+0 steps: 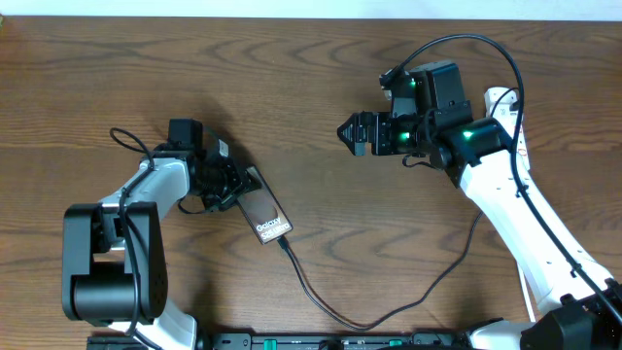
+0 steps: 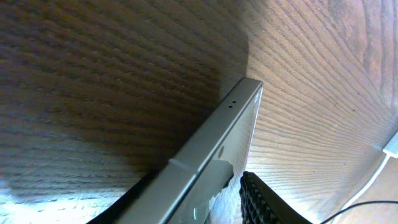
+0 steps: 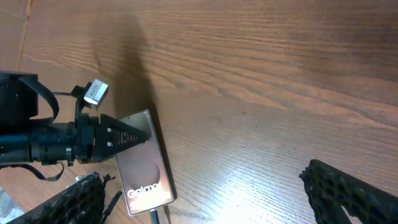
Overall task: Plug charger to phone and switch on socket
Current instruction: 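Lay the phone down on the table with the left gripper, then open the left gripper to release the phone and lift it away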
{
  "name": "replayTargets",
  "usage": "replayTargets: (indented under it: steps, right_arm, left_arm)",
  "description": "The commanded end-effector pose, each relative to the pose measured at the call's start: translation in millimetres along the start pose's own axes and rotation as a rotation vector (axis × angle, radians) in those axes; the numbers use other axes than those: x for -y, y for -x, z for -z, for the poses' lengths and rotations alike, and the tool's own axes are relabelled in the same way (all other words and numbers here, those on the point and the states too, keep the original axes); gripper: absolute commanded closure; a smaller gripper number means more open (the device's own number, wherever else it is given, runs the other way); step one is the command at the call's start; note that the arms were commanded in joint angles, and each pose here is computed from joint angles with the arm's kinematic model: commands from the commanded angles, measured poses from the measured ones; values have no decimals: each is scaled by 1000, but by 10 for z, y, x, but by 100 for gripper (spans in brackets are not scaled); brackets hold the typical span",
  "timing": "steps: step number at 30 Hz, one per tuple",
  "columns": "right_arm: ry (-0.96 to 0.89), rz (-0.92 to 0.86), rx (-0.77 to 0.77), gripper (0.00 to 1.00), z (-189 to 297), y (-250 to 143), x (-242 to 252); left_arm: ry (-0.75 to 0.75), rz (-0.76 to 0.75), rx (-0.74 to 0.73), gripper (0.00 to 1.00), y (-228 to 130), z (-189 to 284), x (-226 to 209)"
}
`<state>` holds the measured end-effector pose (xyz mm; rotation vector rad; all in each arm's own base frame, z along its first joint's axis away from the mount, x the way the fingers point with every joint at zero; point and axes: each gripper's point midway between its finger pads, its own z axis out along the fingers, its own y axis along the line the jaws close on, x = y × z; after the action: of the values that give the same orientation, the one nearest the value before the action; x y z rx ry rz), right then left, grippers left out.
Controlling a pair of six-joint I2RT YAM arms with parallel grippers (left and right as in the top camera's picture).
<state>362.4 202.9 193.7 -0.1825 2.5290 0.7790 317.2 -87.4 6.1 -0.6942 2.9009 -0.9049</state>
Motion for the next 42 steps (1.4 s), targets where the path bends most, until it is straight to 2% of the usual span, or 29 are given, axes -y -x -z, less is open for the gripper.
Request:
replayTargets:
  steps: [1, 9, 13, 42]
  right_arm:
    - [9, 35, 15, 1, 44, 30, -77]
    - [9, 35, 15, 1, 44, 30, -77]
    - [9, 35, 15, 1, 44, 30, -77]
    - [10, 36, 17, 1, 44, 34, -79]
  left_arm:
    - [182, 20, 21, 57, -7, -71, -400]
    - [188, 23, 17, 57, -20, -69, -411]
    - [269, 54, 32, 57, -23, -35, -558]
    - [275, 61, 21, 56, -53, -32, -571]
